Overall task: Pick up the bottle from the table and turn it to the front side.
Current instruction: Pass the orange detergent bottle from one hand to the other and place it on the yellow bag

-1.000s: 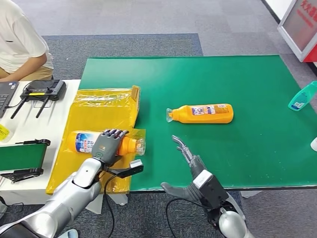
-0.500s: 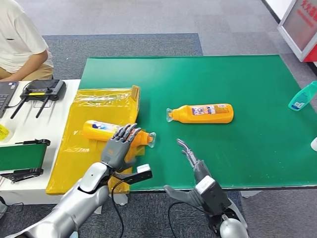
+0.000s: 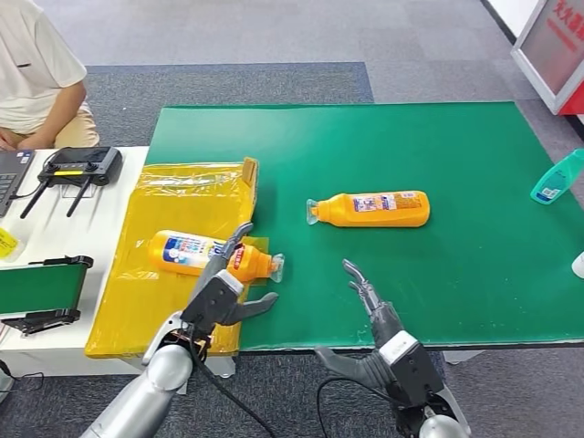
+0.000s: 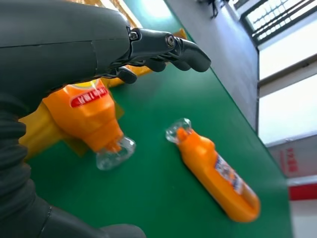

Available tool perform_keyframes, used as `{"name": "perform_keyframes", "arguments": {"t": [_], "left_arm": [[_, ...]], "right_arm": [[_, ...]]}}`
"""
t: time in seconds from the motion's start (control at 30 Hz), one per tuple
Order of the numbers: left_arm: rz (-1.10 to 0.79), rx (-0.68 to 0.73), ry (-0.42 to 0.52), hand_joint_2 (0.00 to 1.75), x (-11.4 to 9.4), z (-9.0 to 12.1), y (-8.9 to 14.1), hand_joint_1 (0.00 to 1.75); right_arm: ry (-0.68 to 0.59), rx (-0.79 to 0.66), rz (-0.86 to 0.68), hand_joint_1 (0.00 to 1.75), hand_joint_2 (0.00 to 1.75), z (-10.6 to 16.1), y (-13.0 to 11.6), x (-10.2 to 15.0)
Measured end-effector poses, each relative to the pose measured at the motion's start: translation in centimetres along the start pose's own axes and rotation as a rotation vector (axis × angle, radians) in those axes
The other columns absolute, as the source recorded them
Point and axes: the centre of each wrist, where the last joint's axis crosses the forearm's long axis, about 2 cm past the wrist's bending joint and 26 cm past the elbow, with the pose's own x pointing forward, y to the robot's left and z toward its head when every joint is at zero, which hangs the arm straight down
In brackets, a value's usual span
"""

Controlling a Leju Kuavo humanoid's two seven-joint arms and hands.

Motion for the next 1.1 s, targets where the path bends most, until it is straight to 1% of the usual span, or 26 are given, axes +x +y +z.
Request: {"name": "perform_keyframes", "arguments": {"t": [0.1,0.23,0.3,0.4,0.5,0.6,0.7,0.83,1.1], "left_arm": [[0.121,0.028,-0.001,0.00,0.7,0.4,-0.2,0.00],[0.244,0.071,0.006,0.00,1.7,1.4,-0.6,0.00],[0.273,0.109,0.028,0.00,2.2,1.8,-0.7,0.00],[0.228,0.180,0.074,0.00,3.3,2.1,-1.0,0.00],[0.179,0.198,0.082,0.00,4.4,2.3,-1.4,0.00],[0.157,0.199,0.053,0.00,5.5,2.8,-2.0,0.00],[0.139,0.210,-0.010,0.00,6.4,3.5,-2.3,0.00],[0.111,0.214,-0.093,0.00,7.6,3.9,-2.4,0.00],[0.109,0.195,-0.157,0.00,8.8,4.9,-2.4,0.00]], "right_arm": [[0.008,-0.017,0.005,0.00,1.75,0.3,0.1,0.3],[0.024,-0.060,0.015,0.00,1.75,1.2,0.1,0.6],[0.031,-0.086,0.025,0.00,1.75,1.7,0.0,0.8],[0.046,-0.129,0.048,0.00,1.75,2.5,-0.1,1.5],[0.057,-0.164,0.071,0.00,1.75,3.2,-0.3,2.2],[0.070,-0.192,0.089,0.00,1.75,4.1,-0.6,2.8],[0.082,-0.217,0.089,0.00,1.75,5.3,-0.8,3.5],[0.092,-0.233,0.087,0.00,1.75,6.2,-1.3,4.2],[0.106,-0.254,0.104,0.00,1.75,7.1,-1.9,5.2]]}}
